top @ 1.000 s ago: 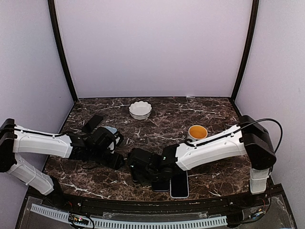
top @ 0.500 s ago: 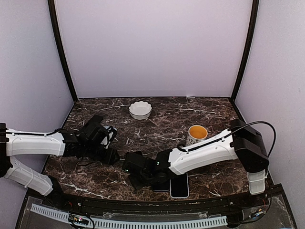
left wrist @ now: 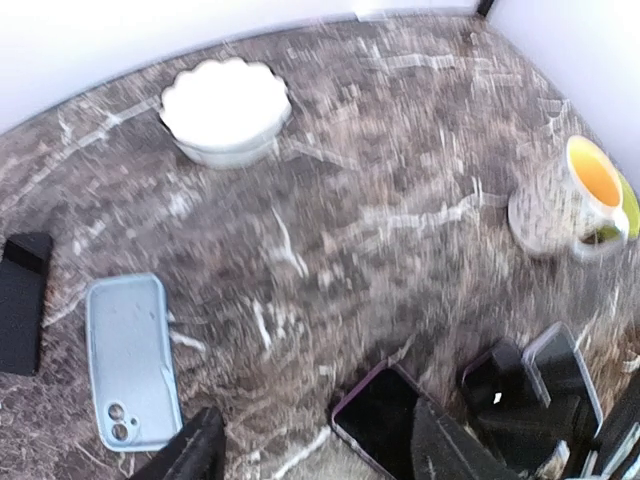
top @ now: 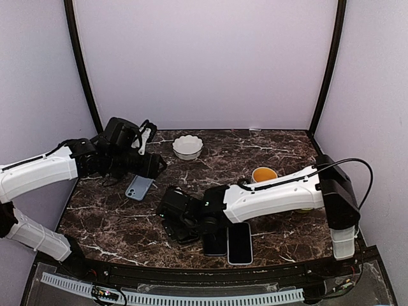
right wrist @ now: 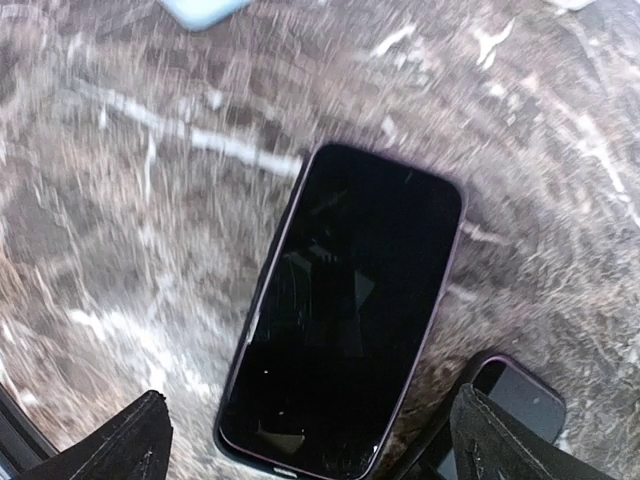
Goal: Put the phone into the phone case
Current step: Adjust the phone and the phone case, then pick up the phone with the phone case at the center of the board.
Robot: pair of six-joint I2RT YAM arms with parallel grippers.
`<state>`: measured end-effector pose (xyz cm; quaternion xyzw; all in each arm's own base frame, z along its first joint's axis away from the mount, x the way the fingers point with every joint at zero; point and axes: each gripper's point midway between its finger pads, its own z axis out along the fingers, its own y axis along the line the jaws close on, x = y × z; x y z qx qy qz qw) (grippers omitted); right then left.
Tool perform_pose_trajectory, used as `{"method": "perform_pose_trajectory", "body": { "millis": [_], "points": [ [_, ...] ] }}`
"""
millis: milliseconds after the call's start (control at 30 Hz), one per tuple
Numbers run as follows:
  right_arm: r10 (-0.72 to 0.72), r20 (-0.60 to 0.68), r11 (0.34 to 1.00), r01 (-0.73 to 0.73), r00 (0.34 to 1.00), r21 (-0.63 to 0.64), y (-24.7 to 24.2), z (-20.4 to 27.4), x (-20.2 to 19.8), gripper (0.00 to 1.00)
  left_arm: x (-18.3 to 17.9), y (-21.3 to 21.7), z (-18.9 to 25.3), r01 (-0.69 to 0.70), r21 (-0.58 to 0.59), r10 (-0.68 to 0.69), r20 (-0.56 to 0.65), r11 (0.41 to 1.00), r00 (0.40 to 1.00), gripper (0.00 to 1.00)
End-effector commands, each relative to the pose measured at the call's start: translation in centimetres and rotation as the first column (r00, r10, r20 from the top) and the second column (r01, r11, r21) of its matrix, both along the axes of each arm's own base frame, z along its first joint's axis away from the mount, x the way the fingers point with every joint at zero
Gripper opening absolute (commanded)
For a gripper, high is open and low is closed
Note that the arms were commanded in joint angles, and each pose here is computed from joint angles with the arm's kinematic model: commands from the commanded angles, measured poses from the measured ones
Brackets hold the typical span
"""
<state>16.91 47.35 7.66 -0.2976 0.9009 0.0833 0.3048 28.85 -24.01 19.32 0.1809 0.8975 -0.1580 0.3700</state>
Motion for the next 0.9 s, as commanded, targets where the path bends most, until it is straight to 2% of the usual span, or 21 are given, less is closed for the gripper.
{"method": "perform_pose_trajectory", "body": {
  "millis": [0,133,300,533,867],
  "points": [
    [-0.104,0.019,0.994,0.104,0.994,0.013,-0.4,1.0,2.3,0.99,2.9,1.4,3.7,-0.06,0.042,0.054,0.136,0.997,0.989,0.67],
    [-0.137,-0.03,0.991,0.137,0.99,-0.008,0.0,-1.1,2.2,0.98,3.8,2.1,4.7,-0.083,0.045,0.072,0.199,0.996,0.977,0.69],
    [-0.137,-0.075,0.99,0.135,0.988,-0.033,0.6,-3.3,2.0,0.99,3.5,3.1,3.6,-0.086,0.068,0.07,0.209,0.994,0.975,0.69],
    [-0.144,-0.115,0.982,0.127,0.983,-0.138,0.0,-6.9,1.6,0.98,3.5,4.0,4.5,-0.104,0.092,0.077,0.26,0.99,0.963,0.7],
    [-0.142,-0.144,0.981,0.119,0.979,-0.154,-0.9,-7.8,0.6,0.77,3.5,3.7,4.0,-0.089,0.099,0.062,0.246,0.991,0.967,0.7]
  ]
}}
